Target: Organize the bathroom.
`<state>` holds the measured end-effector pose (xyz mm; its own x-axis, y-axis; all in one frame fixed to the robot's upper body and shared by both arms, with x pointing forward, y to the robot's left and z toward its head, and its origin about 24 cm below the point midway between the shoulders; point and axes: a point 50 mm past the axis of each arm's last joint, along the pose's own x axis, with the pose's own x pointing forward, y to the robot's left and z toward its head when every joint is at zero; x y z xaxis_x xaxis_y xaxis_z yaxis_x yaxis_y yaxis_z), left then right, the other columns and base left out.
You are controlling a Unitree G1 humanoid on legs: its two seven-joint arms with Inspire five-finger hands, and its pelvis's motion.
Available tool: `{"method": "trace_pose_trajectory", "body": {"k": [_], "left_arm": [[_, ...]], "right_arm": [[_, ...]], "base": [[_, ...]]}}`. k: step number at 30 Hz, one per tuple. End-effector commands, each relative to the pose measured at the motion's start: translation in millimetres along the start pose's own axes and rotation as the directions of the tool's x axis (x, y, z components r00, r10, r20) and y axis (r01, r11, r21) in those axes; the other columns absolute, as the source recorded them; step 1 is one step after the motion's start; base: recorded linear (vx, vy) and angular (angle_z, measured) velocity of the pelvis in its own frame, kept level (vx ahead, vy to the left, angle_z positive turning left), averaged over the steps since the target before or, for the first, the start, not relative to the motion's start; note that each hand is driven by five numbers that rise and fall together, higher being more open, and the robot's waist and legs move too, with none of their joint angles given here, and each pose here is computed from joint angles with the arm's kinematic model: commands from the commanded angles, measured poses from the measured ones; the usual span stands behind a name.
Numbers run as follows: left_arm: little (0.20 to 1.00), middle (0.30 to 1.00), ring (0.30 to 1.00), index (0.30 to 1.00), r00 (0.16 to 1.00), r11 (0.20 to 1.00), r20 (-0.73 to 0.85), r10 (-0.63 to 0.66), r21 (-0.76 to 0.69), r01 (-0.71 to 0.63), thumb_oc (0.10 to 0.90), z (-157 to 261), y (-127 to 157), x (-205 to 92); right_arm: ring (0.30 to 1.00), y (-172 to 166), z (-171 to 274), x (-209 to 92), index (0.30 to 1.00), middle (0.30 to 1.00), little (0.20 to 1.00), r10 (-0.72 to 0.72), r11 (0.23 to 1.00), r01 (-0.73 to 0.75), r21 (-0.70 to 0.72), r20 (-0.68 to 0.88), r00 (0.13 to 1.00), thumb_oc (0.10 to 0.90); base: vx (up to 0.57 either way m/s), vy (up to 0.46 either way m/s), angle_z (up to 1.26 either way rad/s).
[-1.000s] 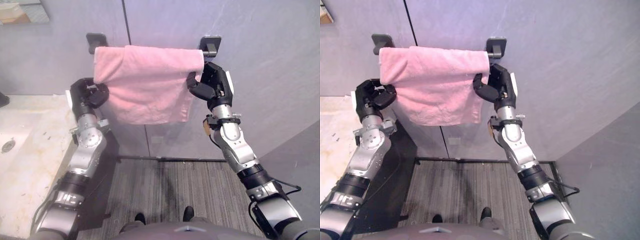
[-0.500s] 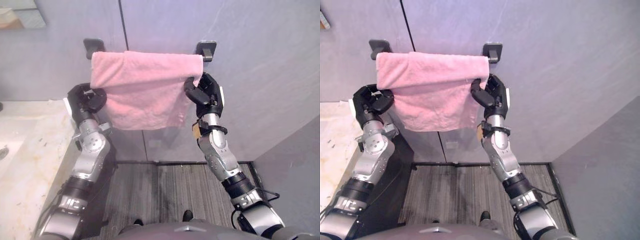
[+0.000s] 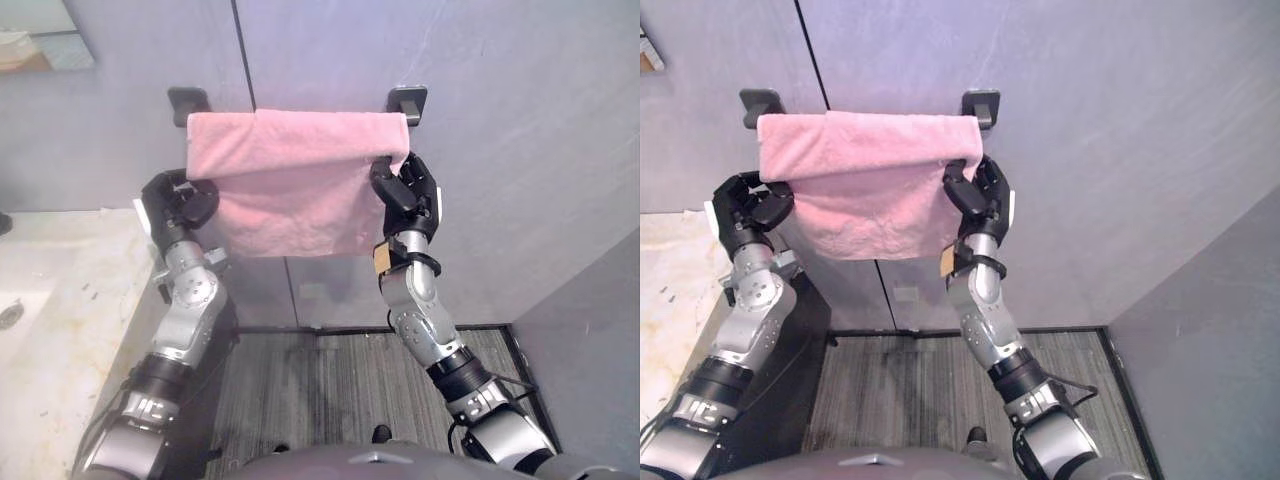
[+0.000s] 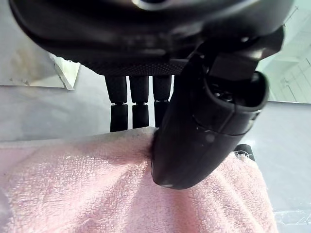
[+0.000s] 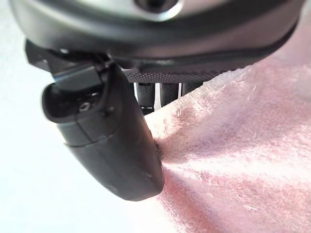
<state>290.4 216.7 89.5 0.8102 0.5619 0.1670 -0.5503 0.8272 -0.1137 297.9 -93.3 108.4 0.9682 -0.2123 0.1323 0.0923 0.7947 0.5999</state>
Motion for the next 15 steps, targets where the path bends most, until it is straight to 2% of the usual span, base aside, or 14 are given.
{"method": "trace_pose_trajectory", "body": {"k": [1, 5, 6, 7, 8, 12, 15], "left_arm": [[0.3, 0.3, 0.3, 0.3, 0.983, 0.994, 0.163, 0.08, -0.08, -0.068, 0.4, 27, 7, 16], [0.3, 0.3, 0.3, 0.3, 0.989, 0.995, 0.135, 0.059, -0.084, -0.048, 0.4, 22, 1, 12], [0.775, 0.775, 0.775, 0.775, 0.991, 0.996, 0.122, 0.052, -0.081, -0.042, 0.717, 20, -1, 11], [0.9, 0.9, 0.9, 0.9, 0.992, 0.996, 0.115, 0.049, -0.084, -0.039, 0.8, 19, -1, 11], [0.9, 0.9, 0.9, 0.9, 0.994, 0.995, 0.103, 0.044, -0.092, -0.034, 0.8, 17, -2, 9], [0.9, 0.9, 0.9, 0.9, 0.998, 0.993, 0.052, 0.047, -0.115, -0.041, 0.8, 9, 0, 3], [0.9, 0.9, 0.9, 0.9, 0.997, 0.984, -0.05, 0.065, -0.16, -0.072, 0.8, -3, 5, -3]], "right_arm": [[0.3, -58, 12, -15, 0.3, 0.3, 0.3, -0.278, 0.96, 0.272, 0.073, 0.081, 0.957, 0.4], [0.3, -51, 10, -13, 0.3, 0.3, 0.3, -0.231, 0.972, 0.228, 0.054, 0.066, 0.971, 0.4], [0.338, -49, 7, -12, 0.338, 0.338, 0.338, -0.188, 0.982, 0.186, 0.035, 0.042, 0.981, 0.425], [0.556, -47, 6, -12, 0.556, 0.556, 0.556, -0.165, 0.986, 0.164, 0.025, 0.037, 0.986, 0.571], [0.9, -45, 5, -12, 0.9, 0.9, 0.9, -0.136, 0.991, 0.136, 0.005, 0.038, 0.99, 0.8], [0.9, -47, 8, -13, 0.9, 0.9, 0.9, -0.051, 0.991, 0.06, -0.122, 0.077, 0.996, 0.8], [0.9, -61, 10, -16, 0.9, 0.9, 0.9, -0.097, 0.976, 0.114, -0.186, 0.1, 0.99, 0.8]], "base": [[0.0, 0.0, 0.0], [0.0, 0.0, 0.0], [0.0, 0.0, 0.0], [0.0, 0.0, 0.0], [0.0, 0.0, 0.0], [0.0, 0.0, 0.0], [-0.03, -0.018, -0.02]]}}
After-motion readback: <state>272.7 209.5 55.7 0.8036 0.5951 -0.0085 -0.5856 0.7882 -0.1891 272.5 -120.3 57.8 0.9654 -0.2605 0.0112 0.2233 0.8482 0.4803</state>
